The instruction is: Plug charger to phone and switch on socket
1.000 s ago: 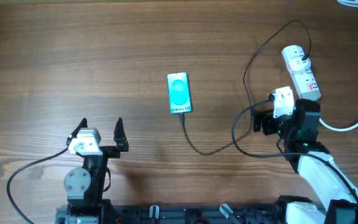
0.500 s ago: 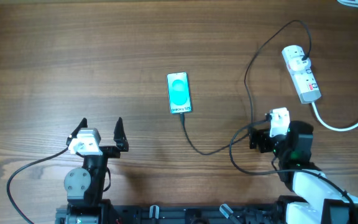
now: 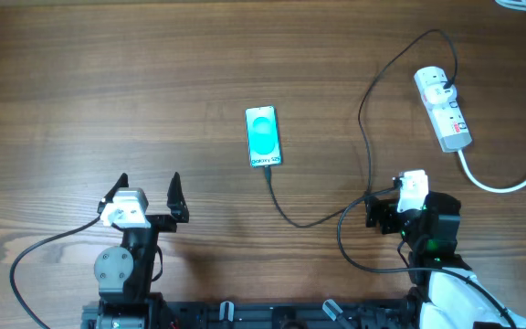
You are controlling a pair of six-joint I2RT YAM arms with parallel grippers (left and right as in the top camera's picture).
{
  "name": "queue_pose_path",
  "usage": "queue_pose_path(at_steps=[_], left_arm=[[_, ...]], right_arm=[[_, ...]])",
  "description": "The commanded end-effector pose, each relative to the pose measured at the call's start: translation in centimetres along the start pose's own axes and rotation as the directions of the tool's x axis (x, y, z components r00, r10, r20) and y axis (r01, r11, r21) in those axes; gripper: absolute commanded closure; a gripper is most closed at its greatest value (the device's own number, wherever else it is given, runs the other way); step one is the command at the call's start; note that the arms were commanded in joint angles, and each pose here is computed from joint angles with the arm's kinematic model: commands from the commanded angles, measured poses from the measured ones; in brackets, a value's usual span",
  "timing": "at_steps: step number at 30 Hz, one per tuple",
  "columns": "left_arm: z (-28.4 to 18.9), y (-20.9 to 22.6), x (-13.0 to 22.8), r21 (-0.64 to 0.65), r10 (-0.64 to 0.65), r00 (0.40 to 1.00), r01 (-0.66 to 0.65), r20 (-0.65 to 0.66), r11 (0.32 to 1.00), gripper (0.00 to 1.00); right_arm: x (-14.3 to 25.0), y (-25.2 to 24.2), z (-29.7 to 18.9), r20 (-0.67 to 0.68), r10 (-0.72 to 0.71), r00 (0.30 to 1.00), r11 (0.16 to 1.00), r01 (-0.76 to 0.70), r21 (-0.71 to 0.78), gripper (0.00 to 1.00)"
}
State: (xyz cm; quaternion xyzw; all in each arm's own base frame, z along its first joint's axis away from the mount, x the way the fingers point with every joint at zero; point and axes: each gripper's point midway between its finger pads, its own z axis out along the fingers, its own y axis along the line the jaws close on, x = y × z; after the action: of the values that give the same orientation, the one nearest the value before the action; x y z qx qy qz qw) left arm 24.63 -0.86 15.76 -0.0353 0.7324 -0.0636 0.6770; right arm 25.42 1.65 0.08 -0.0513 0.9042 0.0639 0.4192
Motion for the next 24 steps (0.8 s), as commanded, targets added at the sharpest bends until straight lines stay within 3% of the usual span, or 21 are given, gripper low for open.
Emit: queue_pose_path(at_steps=[1,10,24], left_arm=[[0.0,0.4,0.0,-0.017,0.018,1.0,-0.018,0.003,1.0,0.0],[0.0,0.4,0.0,-0.017,0.018,1.0,-0.018,0.003,1.0,0.0],[0.0,0.4,0.0,-0.017,0.019,1.0,-0.019,0.003,1.0,0.0]], right_arm=[[0.3,0.0,-0.3,-0.001,0.018,1.0,1.0,-0.018,0.011,0.0],[-0.5,0.4,-2.7,0.044,0.007,0.999,1.0,-0.008,0.015,0.0],[-6.2,0.4,-5.5,0.304,0.002,0.953,0.999,-0.013,0.033,0.0]])
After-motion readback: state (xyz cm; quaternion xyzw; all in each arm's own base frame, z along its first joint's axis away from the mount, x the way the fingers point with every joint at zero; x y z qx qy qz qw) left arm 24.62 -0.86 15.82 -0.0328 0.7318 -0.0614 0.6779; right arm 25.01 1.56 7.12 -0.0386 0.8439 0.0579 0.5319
